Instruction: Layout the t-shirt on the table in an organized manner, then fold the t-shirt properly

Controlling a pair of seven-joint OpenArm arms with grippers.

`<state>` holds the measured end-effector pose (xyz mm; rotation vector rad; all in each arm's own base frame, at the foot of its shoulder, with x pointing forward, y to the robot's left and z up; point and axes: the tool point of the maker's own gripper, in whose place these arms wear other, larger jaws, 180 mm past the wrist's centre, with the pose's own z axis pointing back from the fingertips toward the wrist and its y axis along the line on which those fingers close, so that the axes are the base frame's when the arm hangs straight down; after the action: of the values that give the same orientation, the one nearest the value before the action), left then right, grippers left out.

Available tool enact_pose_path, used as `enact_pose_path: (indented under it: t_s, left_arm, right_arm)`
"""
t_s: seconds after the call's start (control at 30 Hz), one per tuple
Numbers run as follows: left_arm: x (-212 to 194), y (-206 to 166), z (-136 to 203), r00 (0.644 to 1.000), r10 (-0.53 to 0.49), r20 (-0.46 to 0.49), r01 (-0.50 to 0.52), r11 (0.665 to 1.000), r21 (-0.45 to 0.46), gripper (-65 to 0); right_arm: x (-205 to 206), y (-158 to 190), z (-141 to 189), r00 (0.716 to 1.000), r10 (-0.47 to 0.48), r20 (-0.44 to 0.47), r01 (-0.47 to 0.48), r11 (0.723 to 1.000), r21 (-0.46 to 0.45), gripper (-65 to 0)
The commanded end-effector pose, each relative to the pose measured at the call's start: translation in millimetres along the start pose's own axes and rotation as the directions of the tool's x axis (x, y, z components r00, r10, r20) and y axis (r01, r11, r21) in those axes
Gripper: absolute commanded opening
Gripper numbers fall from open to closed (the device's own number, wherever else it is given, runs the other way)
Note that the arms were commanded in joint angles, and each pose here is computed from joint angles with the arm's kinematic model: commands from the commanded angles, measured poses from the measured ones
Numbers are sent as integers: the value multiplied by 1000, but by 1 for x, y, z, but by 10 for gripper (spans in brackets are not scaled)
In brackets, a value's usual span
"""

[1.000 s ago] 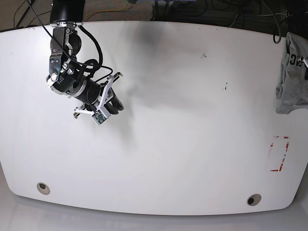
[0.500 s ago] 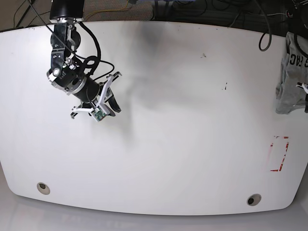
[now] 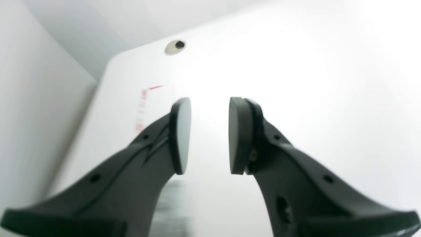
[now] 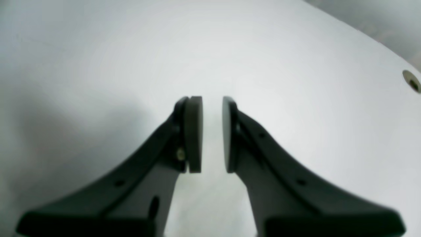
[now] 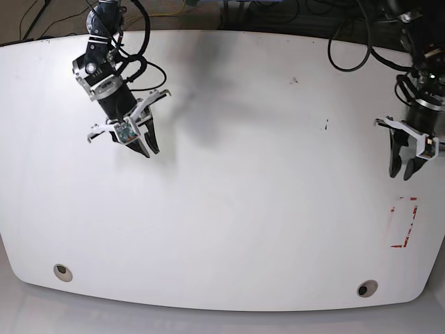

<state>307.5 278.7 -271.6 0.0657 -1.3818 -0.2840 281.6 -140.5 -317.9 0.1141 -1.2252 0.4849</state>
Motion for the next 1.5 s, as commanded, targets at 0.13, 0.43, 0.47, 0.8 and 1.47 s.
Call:
enact_pose_path:
  t_s: [0.13, 0.43, 0.47, 0.8, 1.47]
  left_arm:
    - [-20, -31, 25, 998, 68, 1, -68, 998, -4, -472]
    - [-62, -102, 82, 978, 134, -162, -152, 983, -105, -472]
    - [-66, -107, 88, 974, 138, -179, -160, 981, -113, -472]
    - [-111, -157, 187, 880, 167, -444, -266, 949, -169, -474]
    - [-211, -198, 314, 580, 239, -779, -451, 890, -63, -474]
  right_arm:
    - [-16, -2, 35, 997, -71, 26, 71, 997, -33, -556]
    - [-60, 4, 89, 980, -190, -66, 185, 980, -77, -556]
    - [-64, 7, 93, 976, -203, -76, 198, 977, -75, -556]
    - [-104, 47, 157, 908, -356, -222, 349, 934, -72, -556]
    - [-180, 141, 267, 636, -565, -525, 584, 798, -150, -556]
